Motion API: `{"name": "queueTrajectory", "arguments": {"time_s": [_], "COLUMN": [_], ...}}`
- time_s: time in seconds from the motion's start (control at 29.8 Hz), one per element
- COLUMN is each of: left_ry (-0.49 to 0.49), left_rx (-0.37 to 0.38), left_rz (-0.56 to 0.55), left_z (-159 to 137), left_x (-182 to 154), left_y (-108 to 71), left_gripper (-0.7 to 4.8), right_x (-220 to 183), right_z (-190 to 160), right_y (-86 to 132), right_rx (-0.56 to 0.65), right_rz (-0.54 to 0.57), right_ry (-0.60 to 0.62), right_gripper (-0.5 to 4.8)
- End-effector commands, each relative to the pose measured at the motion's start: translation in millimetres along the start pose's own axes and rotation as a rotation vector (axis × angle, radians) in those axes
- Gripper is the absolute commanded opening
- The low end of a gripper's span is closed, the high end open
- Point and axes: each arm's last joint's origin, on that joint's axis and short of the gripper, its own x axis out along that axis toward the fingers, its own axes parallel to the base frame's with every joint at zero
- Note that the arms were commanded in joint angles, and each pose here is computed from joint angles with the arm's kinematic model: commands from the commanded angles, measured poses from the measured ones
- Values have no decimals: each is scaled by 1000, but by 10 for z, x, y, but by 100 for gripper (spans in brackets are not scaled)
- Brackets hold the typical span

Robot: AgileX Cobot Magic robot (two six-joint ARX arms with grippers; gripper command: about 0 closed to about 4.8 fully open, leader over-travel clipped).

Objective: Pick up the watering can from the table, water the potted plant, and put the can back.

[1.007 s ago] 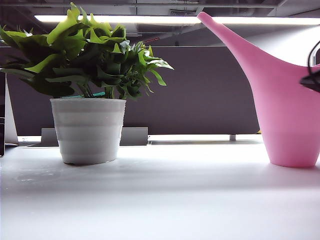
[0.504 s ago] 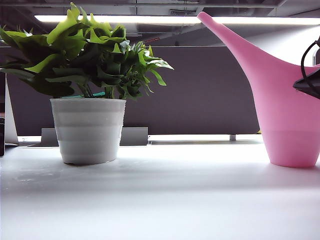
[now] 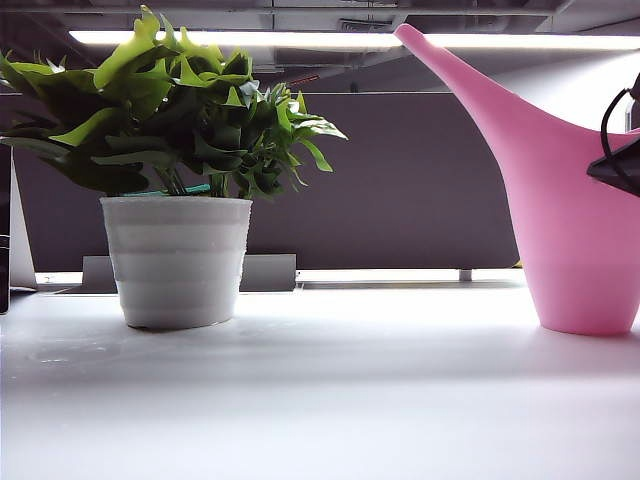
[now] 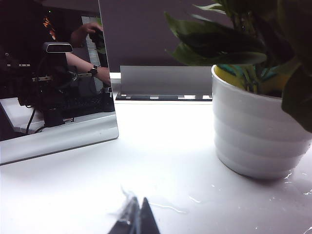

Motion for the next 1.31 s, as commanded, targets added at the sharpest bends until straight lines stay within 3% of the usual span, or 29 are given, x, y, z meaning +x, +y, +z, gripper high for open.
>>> {"name": "queueTrajectory", "arguments": {"time_s": [0.03,0.17,0.27,0.44,0.54,0.84,1.31], "left_ry": [-6,-6,-6,-6,-6,-7,-6], "left_rx": [-3,-2,-2,-3,-2,-2,-3], "left_rz": [-3,-3,-3,-4,-3,-3,-3], "left_z": [8,8,8,8,8,8,8], "left_x": [0,0,0,0,0,0,0], "left_y": [-1,-1,-1,-1,-1,-1,-1], "left_gripper": [-5,-5,-5,-5,-5,-5,-5], "right_x": [-47,-161,-289,-534,-661,-972,-1058], "right_z": [89,192,242,292,300,60,-19], "right_y": [78,185,242,287,324,339,347], "right_rx": [-55,-197,-287,-364,-391,-442,-461], "right_rz": [10,-25,-137,-425,-502,-475,-454], "right_ry": [0,32,57,63,51,-28,0], "right_gripper": [-5,-6,-6,-5,-5,-6,-6]}}
